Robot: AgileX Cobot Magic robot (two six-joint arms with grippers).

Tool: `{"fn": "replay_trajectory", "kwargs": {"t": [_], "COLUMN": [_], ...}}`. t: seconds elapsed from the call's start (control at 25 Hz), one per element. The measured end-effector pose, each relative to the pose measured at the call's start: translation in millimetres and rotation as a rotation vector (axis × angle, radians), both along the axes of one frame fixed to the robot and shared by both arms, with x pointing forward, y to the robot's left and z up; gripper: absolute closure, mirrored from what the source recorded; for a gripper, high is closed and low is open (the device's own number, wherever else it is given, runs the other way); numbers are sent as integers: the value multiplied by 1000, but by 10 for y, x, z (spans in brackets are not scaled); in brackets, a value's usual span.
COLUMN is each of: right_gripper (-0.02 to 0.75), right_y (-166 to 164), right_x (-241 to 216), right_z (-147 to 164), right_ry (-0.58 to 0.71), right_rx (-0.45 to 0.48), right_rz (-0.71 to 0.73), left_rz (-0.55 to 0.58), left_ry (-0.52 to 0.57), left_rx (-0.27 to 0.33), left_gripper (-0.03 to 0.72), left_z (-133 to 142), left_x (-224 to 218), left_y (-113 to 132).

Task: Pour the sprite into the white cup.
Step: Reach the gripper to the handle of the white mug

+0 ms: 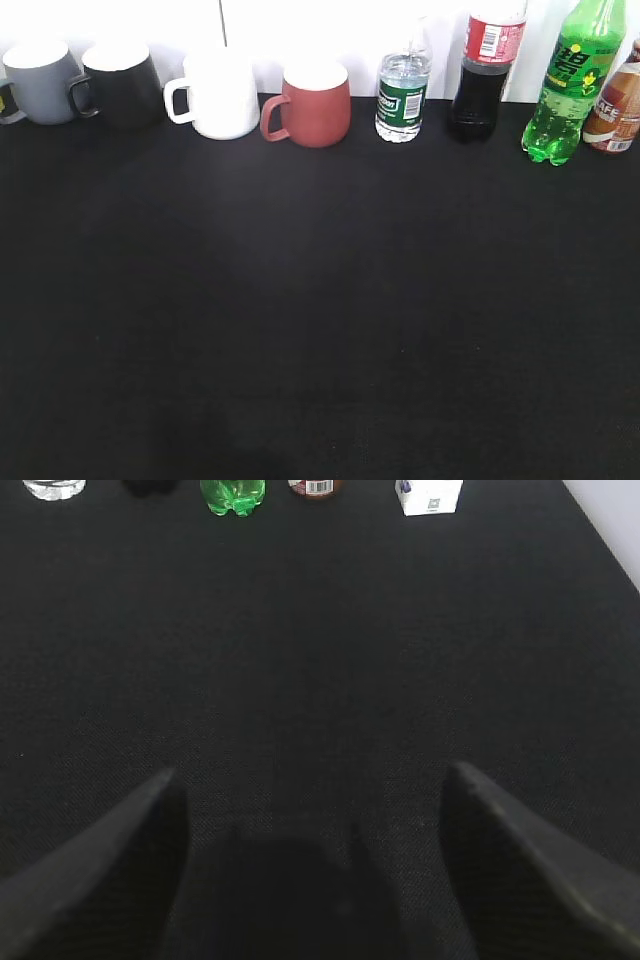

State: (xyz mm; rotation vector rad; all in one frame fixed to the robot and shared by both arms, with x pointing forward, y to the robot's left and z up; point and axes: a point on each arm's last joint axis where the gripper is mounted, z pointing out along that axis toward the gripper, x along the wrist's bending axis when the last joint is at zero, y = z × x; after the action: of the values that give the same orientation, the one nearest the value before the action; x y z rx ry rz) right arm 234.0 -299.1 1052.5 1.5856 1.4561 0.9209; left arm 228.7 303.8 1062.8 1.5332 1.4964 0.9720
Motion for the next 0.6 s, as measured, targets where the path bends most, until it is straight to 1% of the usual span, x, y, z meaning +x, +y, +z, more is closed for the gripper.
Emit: {"fn": "replay_trajectory", "kwargs": {"t": [0.16,0.28,0.32,0.4,0.44,0.48,0.52,0.6], "right_gripper": [151,151,151,151,151,151,151,151], "right_y": [0,0,0,0,0,0,0,0], "right_x": [0,0,0,0,0,0,0,0], "right_z": [0,0,0,0,0,0,0,0], "right_ry": [0,0,0,0,0,0,0,0], "right_rx": [0,0,0,0,0,0,0,0], "right_rz": [0,0,0,0,0,0,0,0], "left_rz": [0,0,-1,-12,-15,-17,-17,-18], "left_ry": [0,-3,-44,-318,-435,-467,-468,-413], "left_rx": [0,0,-1,-19,-24,-28,-25,-27], "left_gripper": [86,126,130,134,137,138,138,138], "left_z": [0,5,60,326,448,507,530,507], "left_x": [0,-1,-4,41,107,230,391,789], "left_y": [0,0,0,-13,-18,-26,-31,-49]}}
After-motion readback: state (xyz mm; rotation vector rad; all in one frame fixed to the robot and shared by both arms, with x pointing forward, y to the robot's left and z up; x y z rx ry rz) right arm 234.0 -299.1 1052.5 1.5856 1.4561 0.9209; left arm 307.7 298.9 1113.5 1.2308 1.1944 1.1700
